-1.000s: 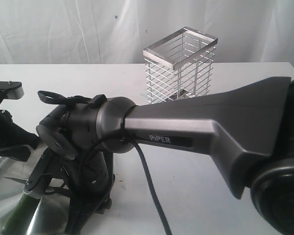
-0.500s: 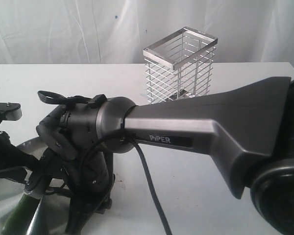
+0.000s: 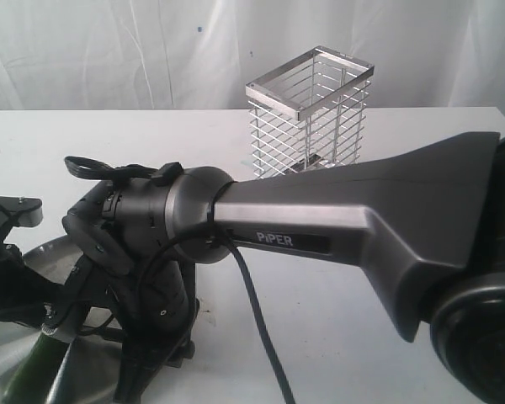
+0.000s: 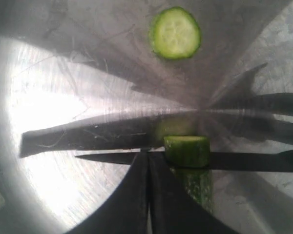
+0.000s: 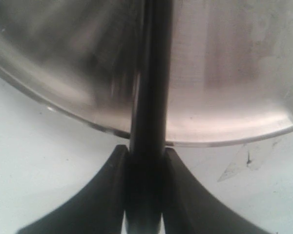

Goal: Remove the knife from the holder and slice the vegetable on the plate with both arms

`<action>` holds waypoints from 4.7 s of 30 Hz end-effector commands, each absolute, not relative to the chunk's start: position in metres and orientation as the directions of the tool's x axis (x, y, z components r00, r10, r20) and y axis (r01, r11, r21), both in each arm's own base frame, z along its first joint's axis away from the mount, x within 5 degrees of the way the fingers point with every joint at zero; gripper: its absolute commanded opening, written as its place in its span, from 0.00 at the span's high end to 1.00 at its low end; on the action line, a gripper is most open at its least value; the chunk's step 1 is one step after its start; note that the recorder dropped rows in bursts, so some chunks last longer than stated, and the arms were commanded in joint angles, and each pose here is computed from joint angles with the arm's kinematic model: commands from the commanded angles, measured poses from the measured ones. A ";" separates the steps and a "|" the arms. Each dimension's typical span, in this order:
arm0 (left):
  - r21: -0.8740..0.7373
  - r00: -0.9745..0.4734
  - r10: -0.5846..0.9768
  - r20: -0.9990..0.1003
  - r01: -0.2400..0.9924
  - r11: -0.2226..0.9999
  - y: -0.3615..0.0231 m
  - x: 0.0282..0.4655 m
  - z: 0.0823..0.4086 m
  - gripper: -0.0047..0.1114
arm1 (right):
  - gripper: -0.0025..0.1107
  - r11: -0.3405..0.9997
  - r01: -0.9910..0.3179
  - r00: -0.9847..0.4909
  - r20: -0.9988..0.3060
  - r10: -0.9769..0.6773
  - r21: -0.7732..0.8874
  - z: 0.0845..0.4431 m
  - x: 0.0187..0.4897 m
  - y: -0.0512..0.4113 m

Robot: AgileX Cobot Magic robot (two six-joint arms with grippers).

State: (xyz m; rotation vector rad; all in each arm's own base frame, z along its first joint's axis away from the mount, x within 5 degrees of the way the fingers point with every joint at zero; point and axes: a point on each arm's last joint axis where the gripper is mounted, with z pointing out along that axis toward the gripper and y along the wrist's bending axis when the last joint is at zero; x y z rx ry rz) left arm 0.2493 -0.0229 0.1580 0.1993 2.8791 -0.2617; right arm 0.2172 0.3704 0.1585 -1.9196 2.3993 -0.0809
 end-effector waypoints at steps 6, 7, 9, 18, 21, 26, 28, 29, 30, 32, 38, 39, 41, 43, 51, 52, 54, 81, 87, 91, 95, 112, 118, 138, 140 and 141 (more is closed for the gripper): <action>-0.175 -0.973 0.101 -0.205 0.138 0.975 -0.023 0.249 0.146 0.96 | 0.98 0.199 -0.977 -0.201 0.010 -0.980 -0.077 0.162 0.216 0.368; -0.181 -0.975 0.094 -0.204 0.131 0.975 -0.024 0.249 0.145 0.96 | 0.98 0.199 -0.977 -0.201 0.016 -0.979 -0.075 0.162 0.215 0.367; -0.186 -0.975 0.092 -0.203 0.130 0.974 -0.025 0.249 0.144 0.96 | 0.98 0.200 -0.977 -0.202 0.027 -0.979 -0.072 0.162 0.215 0.367; -0.185 -0.974 0.091 -0.206 0.130 0.974 -0.025 0.249 0.145 0.96 | 0.98 0.200 -0.978 -0.204 0.061 -0.977 -0.062 0.163 0.213 0.363; -0.182 -0.973 0.089 -0.212 0.129 0.975 -0.024 0.250 0.145 0.96 | 0.98 0.200 -0.978 -0.204 0.086 -0.975 -0.059 0.165 0.213 0.361; -0.182 -0.973 0.089 -0.212 0.129 0.975 -0.024 0.250 0.145 0.96 | 0.98 0.197 -0.978 -0.202 0.068 -0.977 -0.074 0.174 0.213 0.360; -0.182 -0.973 0.089 -0.212 0.129 0.975 -0.024 0.250 0.145 0.96 | 0.98 0.198 -0.977 -0.203 0.066 -0.977 -0.075 0.178 0.212 0.359; -0.182 -0.973 0.089 -0.212 0.129 0.975 -0.024 0.250 0.145 0.96 | 0.98 0.197 -0.977 -0.202 0.065 -0.977 -0.078 0.178 0.212 0.359; -0.182 -0.973 0.089 -0.212 0.129 0.975 -0.024 0.250 0.145 0.96 | 0.98 0.196 -0.977 -0.201 0.065 -0.977 -0.079 0.179 0.213 0.359; -0.183 -0.974 0.090 -0.210 0.129 0.975 -0.024 0.250 0.145 0.96 | 0.98 0.195 -0.977 -0.200 0.068 -0.977 -0.081 0.178 0.213 0.358; -0.184 -0.974 0.090 -0.208 0.130 0.974 -0.025 0.250 0.145 0.96 | 0.98 0.213 -0.975 -0.217 0.065 -0.974 -0.067 0.177 0.211 0.359; -0.185 -0.974 0.091 -0.206 0.130 0.974 -0.025 0.249 0.145 0.96 | 0.98 0.214 -0.975 -0.218 0.068 -0.974 -0.062 0.176 0.210 0.358; -0.185 -0.974 0.091 -0.206 0.130 0.974 -0.025 0.249 0.145 0.96 | 0.98 0.215 -0.975 -0.219 0.077 -0.973 -0.055 0.174 0.209 0.357; -0.185 -0.974 0.091 -0.206 0.130 0.974 -0.025 0.249 0.145 0.96 | 0.98 0.215 -0.975 -0.219 0.088 -0.972 -0.051 0.171 0.208 0.355; -0.187 -0.975 0.090 -0.204 0.129 0.974 -0.025 0.249 0.145 0.96 | 0.98 0.214 -0.976 -0.218 0.127 -0.968 -0.041 0.162 0.205 0.349; -0.187 -0.975 0.090 -0.204 0.129 0.974 -0.025 0.249 0.145 0.96 | 0.98 0.214 -0.976 -0.218 0.131 -0.967 -0.040 0.161 0.205 0.348; -0.187 -0.974 0.090 -0.206 0.129 0.974 -0.025 0.250 0.146 0.96 | 0.98 0.214 -0.976 -0.218 0.130 -0.967 -0.040 0.161 0.205 0.348; -0.275 -0.935 0.233 -0.269 0.306 0.912 -0.056 0.187 0.192 0.79 | 0.98 0.198 -0.976 -0.209 0.142 -0.968 -0.087 0.163 0.208 0.346; -0.223 -0.925 0.232 -0.302 0.305 0.926 -0.054 0.185 0.181 0.60 | 0.98 0.198 -0.976 -0.209 0.142 -0.968 -0.087 0.163 0.208 0.346; -0.229 -0.938 0.226 -0.264 0.289 0.930 -0.054 0.183 0.170 0.60 | 0.98 0.198 -0.976 -0.209 0.142 -0.968 -0.087 0.163 0.208 0.346; -0.256 -0.950 0.182 -0.256 0.248 0.934 -0.055 0.183 0.164 0.60 | 0.98 0.198 -0.976 -0.209 0.142 -0.968 -0.087 0.163 0.208 0.346; -0.259 -0.968 0.151 -0.200 0.201 0.945 -0.056 0.191 0.145 0.60 | 0.98 0.188 -0.977 -0.202 0.147 -0.968 -0.104 0.163 0.210 0.345; -0.255 -0.967 0.144 -0.208 0.196 0.947 -0.056 0.192 0.145 0.60 | 0.98 0.186 -0.977 -0.201 0.149 -0.968 -0.108 0.163 0.210 0.345; -0.264 -0.958 0.083 -0.276 0.159 0.951 -0.058 0.212 0.161 0.64 | 0.98 0.183 -0.978 -0.196 0.147 -0.970 -0.097 0.163 0.209 0.345; -0.263 -0.956 0.070 -0.283 0.147 0.954 -0.058 0.213 0.161 0.64 | 0.98 0.185 -0.979 -0.196 0.147 -0.969 -0.090 0.162 0.208 0.345; -0.262 -0.956 0.069 -0.285 0.147 0.954 -0.058 0.213 0.161 0.64 | 0.98 0.188 -0.979 -0.199 0.147 -0.969 -0.083 0.161 0.208 0.345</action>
